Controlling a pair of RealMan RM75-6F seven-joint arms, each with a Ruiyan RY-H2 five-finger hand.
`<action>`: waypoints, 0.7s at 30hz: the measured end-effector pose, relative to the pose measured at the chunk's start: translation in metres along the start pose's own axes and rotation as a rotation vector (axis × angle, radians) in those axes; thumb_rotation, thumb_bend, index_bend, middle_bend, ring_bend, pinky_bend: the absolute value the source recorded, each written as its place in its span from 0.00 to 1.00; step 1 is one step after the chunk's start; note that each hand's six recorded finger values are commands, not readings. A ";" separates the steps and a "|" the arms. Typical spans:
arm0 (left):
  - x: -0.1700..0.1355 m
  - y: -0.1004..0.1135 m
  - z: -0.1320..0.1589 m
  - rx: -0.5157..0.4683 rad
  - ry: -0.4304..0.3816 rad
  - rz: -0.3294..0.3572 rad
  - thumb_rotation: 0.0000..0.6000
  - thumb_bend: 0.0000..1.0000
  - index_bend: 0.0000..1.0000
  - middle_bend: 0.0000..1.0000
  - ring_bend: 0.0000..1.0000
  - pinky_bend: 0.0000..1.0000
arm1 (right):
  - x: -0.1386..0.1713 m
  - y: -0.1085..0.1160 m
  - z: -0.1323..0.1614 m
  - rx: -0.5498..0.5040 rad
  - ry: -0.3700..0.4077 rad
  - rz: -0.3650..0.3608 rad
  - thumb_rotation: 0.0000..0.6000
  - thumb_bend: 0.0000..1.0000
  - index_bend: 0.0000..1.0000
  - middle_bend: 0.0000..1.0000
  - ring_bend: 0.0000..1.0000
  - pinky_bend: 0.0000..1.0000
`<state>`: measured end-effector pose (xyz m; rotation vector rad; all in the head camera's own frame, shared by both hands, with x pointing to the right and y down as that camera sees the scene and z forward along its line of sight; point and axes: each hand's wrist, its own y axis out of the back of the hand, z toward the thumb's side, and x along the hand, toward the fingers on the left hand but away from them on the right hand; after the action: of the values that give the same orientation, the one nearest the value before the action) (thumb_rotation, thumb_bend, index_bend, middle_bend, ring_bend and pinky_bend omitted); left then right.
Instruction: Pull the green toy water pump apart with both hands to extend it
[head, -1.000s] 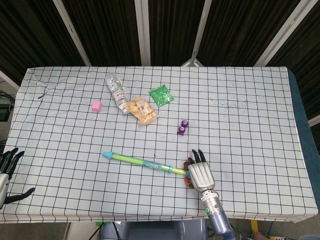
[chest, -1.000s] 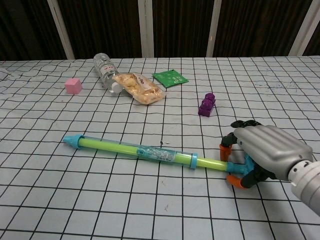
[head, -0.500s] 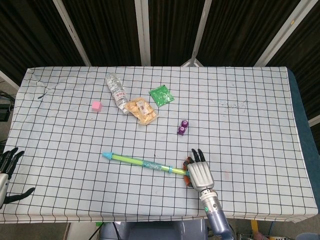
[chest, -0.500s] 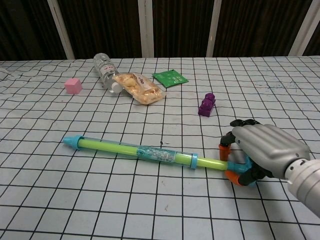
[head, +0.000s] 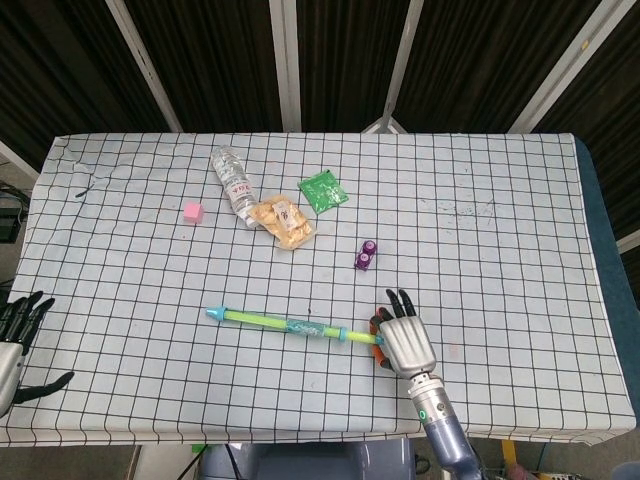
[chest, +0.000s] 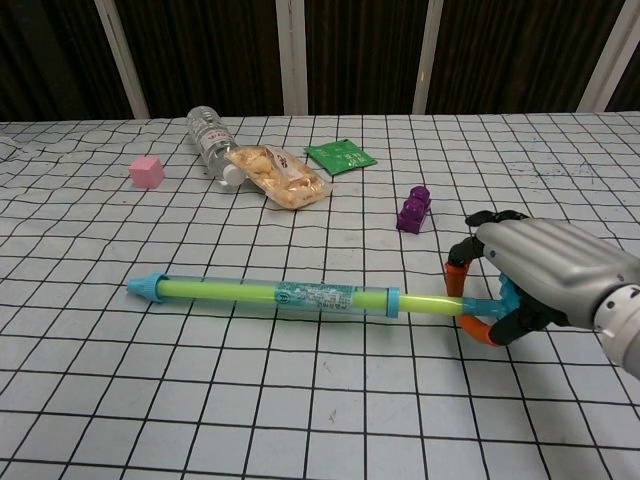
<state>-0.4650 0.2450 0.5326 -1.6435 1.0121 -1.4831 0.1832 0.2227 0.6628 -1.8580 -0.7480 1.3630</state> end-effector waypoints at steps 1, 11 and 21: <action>0.003 0.001 0.003 0.009 -0.010 -0.002 1.00 0.12 0.05 0.00 0.00 0.00 | 0.000 0.002 -0.001 0.006 0.006 -0.001 1.00 0.50 0.62 0.37 0.00 0.00; 0.055 0.008 0.046 0.116 -0.116 -0.029 1.00 0.13 0.11 0.06 0.00 0.00 | 0.000 0.010 -0.001 -0.013 0.021 -0.008 1.00 0.50 0.62 0.37 0.00 0.00; 0.116 -0.007 0.096 0.229 -0.170 -0.091 1.00 0.16 0.20 0.25 0.00 0.01 | 0.002 0.013 -0.004 -0.018 0.012 -0.008 1.00 0.50 0.62 0.37 0.00 0.00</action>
<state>-0.3643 0.1447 0.5812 -1.6356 0.6568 -1.4316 0.1879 0.2162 0.6518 -1.8735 -0.7626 1.3430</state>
